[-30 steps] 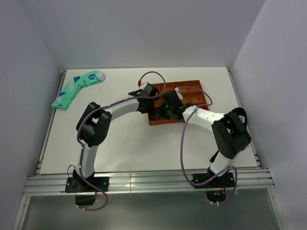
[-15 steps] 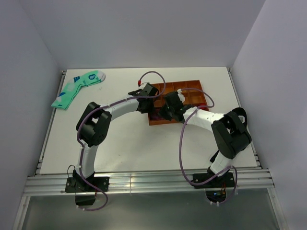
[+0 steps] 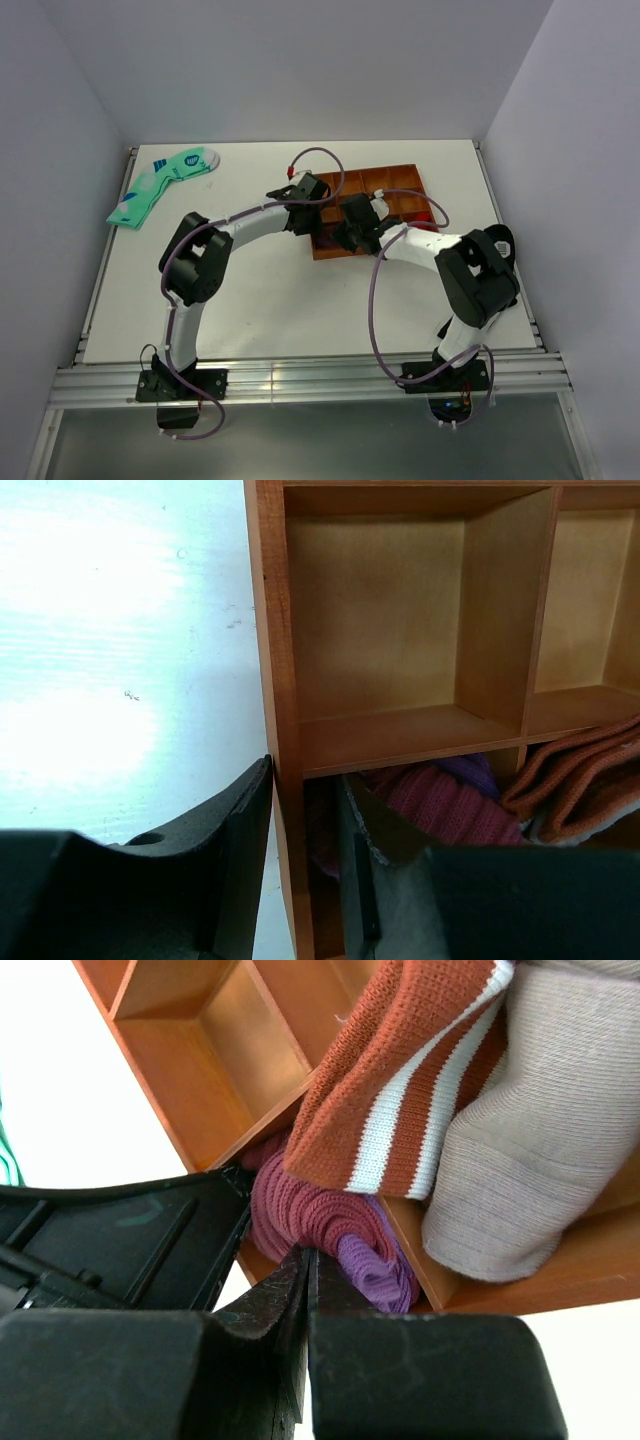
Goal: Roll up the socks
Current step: Place the sock in the storage box.
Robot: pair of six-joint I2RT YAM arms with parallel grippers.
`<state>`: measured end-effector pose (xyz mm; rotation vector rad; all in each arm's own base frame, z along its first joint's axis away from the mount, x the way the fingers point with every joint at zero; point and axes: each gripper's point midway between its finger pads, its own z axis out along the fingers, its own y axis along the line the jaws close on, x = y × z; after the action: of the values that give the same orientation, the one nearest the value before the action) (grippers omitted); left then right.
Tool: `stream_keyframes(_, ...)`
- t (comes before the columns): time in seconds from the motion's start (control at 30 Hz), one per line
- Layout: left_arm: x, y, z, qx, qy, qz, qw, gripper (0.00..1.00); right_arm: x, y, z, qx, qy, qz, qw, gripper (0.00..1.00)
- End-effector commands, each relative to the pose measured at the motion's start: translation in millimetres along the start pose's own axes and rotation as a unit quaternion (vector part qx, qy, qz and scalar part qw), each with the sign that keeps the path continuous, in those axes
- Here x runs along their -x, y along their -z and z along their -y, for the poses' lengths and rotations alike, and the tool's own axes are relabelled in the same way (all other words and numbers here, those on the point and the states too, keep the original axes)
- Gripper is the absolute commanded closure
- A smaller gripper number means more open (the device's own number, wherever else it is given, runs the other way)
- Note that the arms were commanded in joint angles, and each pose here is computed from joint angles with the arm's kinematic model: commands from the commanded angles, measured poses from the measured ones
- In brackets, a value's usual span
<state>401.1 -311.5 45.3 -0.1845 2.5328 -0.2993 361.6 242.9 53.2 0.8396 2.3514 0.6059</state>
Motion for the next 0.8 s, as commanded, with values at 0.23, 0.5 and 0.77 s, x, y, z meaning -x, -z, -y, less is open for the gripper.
stream_keyframes(0.23, -3, -7, -31, 0.056, -0.012, -0.020, 0.998, 0.64, -19, -31, 148, -0.232, 0.041, -0.004, 0.972, 1.00)
stream_keyframes(0.5, 0, -9, -34, 0.061, -0.012, -0.021, 0.998, 0.64, -11, -24, 130, -0.200, 0.041, 0.005, 0.979, 1.00)
stream_keyframes(0.77, -2, -10, -39, 0.062, -0.013, -0.025, 0.998, 0.64, 33, 19, 45, -0.080, 0.062, 0.054, 0.993, 0.86)
